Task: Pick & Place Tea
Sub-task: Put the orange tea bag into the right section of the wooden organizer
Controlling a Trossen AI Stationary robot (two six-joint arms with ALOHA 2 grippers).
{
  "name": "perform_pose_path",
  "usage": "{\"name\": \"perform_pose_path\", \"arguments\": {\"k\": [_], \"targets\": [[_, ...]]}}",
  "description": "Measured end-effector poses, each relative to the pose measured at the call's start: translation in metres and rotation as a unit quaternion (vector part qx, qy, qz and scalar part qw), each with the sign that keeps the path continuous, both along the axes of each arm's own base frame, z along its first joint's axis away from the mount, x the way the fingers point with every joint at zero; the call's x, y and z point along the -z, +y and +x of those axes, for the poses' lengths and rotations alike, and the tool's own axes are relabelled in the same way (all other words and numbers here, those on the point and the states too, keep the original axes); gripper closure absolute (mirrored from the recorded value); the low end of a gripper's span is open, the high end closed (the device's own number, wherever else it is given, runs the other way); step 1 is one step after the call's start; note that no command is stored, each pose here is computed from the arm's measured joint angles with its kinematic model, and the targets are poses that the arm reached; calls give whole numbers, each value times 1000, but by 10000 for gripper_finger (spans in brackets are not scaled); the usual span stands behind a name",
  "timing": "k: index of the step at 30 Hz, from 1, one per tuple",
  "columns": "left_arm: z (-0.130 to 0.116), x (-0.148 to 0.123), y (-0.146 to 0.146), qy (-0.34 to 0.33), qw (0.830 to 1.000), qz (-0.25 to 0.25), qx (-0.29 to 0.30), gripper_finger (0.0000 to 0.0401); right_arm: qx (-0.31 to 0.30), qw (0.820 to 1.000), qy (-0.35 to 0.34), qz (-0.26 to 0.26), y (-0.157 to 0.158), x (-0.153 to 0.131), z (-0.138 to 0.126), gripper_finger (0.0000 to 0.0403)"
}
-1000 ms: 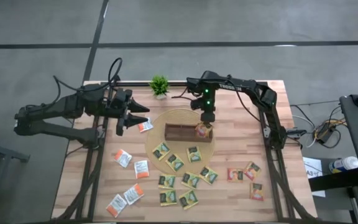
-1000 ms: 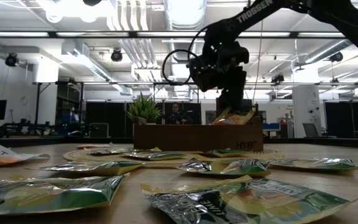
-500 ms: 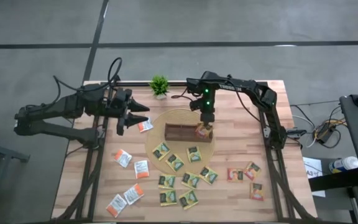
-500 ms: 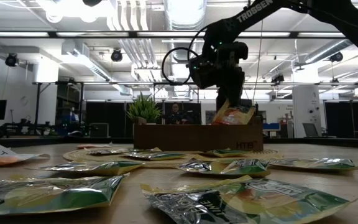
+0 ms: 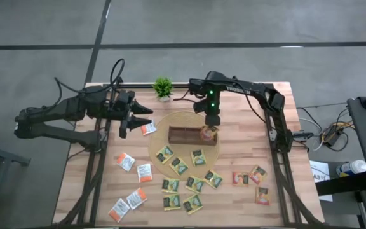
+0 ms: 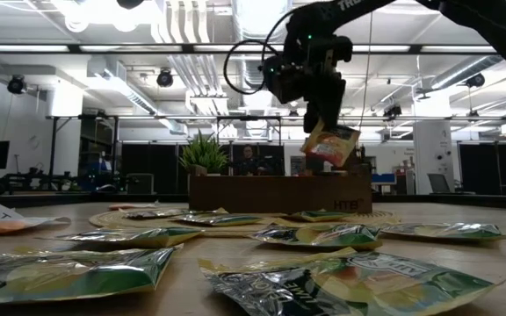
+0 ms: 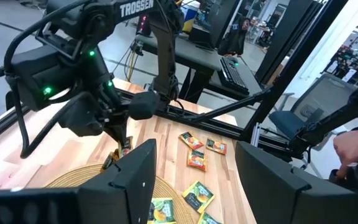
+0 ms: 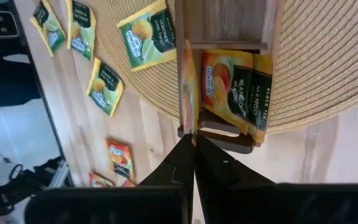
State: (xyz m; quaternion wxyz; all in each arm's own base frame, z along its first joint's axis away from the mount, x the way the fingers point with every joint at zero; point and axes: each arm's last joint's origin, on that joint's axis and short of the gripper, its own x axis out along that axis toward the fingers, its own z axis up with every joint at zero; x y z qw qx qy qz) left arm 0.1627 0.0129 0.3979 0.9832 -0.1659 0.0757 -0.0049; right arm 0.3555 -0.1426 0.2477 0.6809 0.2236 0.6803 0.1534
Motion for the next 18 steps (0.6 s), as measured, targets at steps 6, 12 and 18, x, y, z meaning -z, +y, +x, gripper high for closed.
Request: {"name": "perform_pose_path", "arguments": {"k": [6, 12, 18], "targets": [[0, 0, 0, 0, 1000, 0, 0, 188, -12, 999, 21, -35, 9, -1, 3, 395], [0, 0, 0, 0, 1000, 1, 0, 188, -21, 997, 37, -62, 19, -1, 7, 395], [0, 0, 0, 0, 1000, 1, 0, 188, -26, 995, 48, -82, 28, -1, 9, 395]]}}
